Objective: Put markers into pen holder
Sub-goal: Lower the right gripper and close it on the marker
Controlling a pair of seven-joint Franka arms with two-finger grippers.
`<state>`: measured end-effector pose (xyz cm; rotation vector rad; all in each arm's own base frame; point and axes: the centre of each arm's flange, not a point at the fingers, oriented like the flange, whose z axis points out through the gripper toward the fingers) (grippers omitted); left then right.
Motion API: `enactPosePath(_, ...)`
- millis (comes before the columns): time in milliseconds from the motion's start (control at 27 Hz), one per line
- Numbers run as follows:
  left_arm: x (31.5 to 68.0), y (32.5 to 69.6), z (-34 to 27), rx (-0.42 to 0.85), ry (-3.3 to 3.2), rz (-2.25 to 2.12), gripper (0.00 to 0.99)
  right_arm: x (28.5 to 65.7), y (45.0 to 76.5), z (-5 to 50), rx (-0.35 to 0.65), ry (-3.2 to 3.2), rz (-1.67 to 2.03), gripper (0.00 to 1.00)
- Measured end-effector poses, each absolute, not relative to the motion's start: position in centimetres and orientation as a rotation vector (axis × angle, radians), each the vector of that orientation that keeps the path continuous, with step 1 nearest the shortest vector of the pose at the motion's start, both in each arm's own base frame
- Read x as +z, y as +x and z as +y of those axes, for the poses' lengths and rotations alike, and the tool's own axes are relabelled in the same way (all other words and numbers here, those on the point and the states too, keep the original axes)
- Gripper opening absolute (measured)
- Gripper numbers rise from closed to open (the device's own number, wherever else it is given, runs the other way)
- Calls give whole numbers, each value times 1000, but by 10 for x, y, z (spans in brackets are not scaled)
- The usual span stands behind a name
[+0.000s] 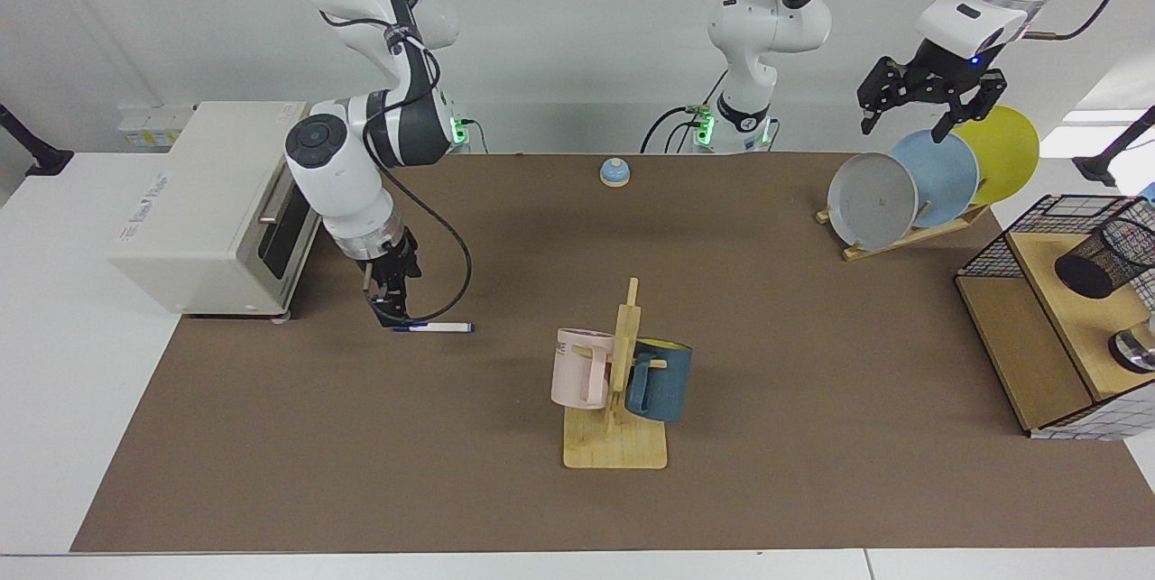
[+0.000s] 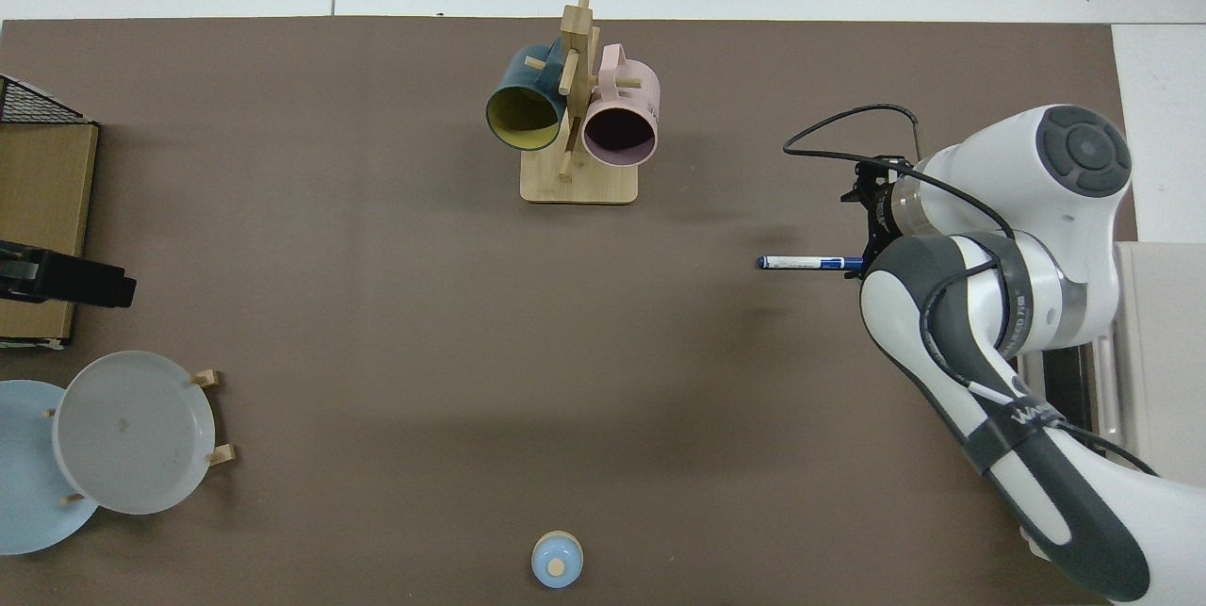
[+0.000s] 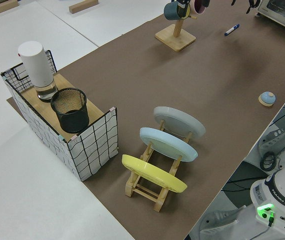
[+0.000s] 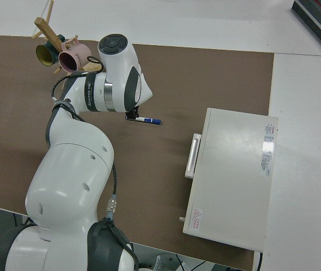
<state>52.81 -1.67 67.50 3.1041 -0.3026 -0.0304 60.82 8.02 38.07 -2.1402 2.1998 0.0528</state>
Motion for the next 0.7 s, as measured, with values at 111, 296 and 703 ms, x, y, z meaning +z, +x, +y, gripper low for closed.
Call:
enactPosePath(111, 675, 528, -16, -30, 3104, -302, 991, 364, 609, 80, 57, -2135, 2207, 996)
enactPosePath(296, 675, 528, -16, -30, 3104, -302, 991, 339, 612, 80, 69, -2133, 2215, 996)
enactPosePath(703, 675, 528, -16, -31, 3104, -302, 991, 307, 615, 87, 92, -2148, 2216, 996)
